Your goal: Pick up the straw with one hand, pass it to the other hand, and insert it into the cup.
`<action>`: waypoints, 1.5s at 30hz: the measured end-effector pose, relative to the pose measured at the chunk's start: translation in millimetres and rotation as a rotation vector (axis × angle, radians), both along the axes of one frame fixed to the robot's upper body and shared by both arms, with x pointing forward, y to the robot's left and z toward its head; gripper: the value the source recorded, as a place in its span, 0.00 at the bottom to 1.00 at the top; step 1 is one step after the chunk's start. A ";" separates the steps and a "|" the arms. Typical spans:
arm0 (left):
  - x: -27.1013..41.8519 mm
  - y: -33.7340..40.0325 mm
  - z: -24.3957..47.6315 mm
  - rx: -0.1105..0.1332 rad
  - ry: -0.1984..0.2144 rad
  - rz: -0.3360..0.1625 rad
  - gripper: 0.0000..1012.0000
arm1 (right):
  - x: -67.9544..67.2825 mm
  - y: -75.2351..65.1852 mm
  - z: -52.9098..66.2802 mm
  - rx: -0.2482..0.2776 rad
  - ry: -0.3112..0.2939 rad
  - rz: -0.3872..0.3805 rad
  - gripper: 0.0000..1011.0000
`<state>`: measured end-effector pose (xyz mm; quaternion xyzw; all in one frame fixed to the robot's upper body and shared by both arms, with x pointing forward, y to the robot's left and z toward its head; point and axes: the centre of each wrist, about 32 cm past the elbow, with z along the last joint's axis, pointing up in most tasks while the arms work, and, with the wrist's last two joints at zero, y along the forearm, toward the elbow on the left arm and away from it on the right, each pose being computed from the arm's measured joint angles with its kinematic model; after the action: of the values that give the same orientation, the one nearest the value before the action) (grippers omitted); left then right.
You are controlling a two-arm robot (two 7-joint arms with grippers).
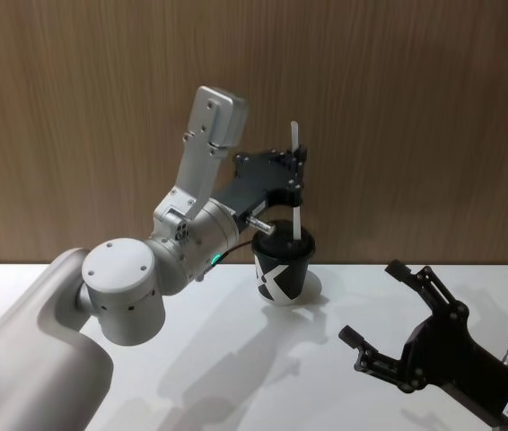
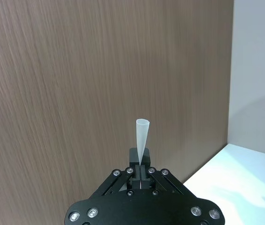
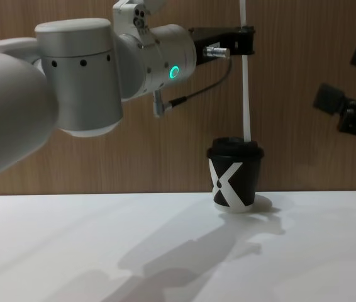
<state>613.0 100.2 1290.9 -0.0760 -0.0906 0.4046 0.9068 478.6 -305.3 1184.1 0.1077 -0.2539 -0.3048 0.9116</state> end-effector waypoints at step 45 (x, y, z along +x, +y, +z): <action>5.2 -2.2 -8.6 0.011 0.042 0.026 0.01 | 0.0 0.0 0.0 0.000 0.000 0.000 0.99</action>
<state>618.2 97.9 1282.3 -0.0611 -0.0748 0.4174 0.9036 478.6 -305.3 1184.1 0.1076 -0.2539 -0.3048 0.9116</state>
